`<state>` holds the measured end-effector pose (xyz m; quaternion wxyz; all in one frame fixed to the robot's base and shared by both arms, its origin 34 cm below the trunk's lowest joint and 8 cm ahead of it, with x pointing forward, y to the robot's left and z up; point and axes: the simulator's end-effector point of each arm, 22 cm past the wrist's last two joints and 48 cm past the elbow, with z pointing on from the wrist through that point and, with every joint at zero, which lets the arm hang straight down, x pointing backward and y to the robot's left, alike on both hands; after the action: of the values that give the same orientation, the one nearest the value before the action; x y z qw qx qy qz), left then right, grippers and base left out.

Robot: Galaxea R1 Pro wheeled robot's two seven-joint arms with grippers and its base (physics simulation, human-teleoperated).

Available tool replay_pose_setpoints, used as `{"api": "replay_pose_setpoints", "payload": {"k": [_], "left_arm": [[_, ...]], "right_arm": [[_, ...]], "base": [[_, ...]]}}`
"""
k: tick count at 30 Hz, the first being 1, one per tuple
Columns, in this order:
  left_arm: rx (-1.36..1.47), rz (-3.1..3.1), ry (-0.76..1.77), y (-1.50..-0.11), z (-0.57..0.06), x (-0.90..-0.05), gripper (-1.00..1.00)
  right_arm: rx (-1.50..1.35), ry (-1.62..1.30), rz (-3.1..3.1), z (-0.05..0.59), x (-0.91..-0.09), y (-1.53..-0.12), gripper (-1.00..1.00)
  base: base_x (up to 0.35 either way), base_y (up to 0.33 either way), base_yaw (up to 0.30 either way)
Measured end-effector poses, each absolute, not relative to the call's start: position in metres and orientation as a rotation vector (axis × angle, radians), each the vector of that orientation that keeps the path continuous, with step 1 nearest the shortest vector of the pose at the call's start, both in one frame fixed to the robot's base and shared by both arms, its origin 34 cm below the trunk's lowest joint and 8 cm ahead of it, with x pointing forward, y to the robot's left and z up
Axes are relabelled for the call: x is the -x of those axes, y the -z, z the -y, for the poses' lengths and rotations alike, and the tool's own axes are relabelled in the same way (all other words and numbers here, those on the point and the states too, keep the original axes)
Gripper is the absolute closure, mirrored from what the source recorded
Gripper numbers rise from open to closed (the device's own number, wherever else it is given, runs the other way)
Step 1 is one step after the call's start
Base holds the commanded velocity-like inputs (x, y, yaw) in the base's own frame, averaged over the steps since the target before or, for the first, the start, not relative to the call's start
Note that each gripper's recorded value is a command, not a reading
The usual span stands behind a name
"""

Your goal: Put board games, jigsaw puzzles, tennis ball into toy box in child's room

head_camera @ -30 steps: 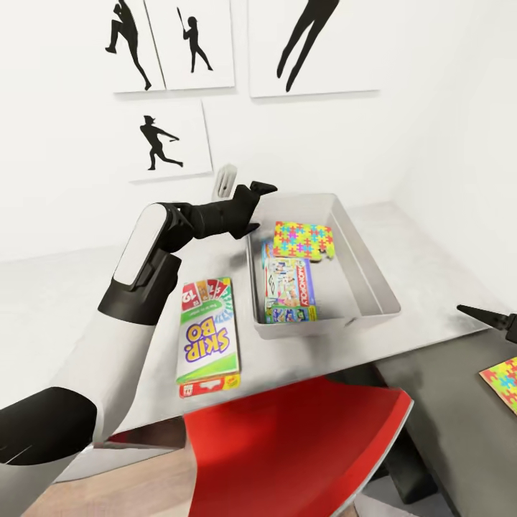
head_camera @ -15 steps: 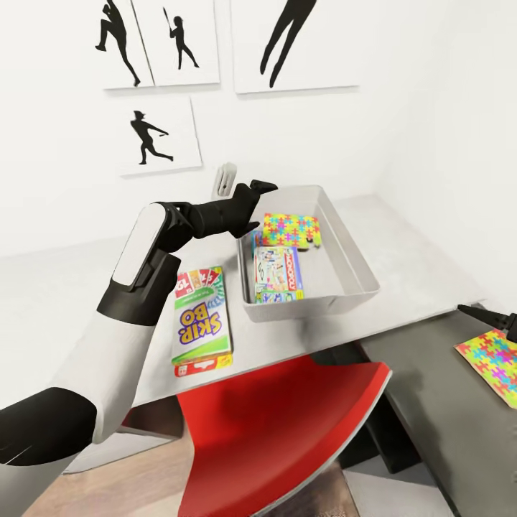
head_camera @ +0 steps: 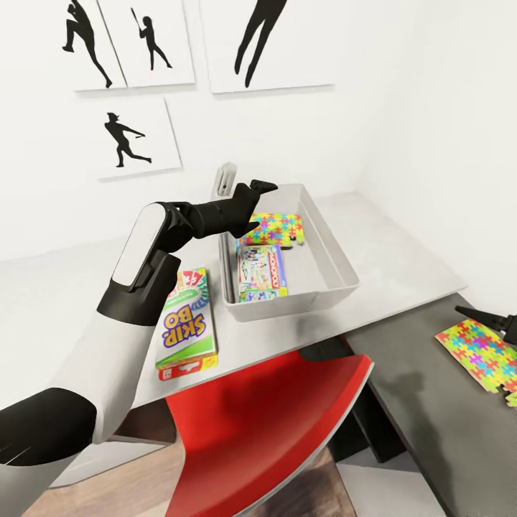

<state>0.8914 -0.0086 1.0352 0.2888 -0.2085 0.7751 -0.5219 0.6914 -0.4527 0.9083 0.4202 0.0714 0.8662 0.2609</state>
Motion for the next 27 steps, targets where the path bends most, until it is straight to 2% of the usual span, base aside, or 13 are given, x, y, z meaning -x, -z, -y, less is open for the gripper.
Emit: {"api": "replay_pose_setpoints", "payload": {"k": [5,21,27], "left_arm": [[0.556,-2.068,1.394,-1.0354,0.0085,-0.8914,-1.0],[0.552,-2.066,1.396,-1.0363,0.0091,-0.891,-1.0],[0.552,-2.067,1.396,-1.0363,0.0092,-0.8908,-1.0]], "right_arm": [[-0.183,-0.655,-2.177,0.4523,-0.6893,-0.9053,-1.0],[-0.185,-0.659,-2.18,0.4517,-0.688,-0.9038,-1.0],[-0.184,-0.658,-2.18,0.4518,-0.6879,-0.9039,-1.0]], "base": [[-0.001,0.044,-0.02],[0.0,0.236,-0.003],[0.0,0.123,0.0]]}}
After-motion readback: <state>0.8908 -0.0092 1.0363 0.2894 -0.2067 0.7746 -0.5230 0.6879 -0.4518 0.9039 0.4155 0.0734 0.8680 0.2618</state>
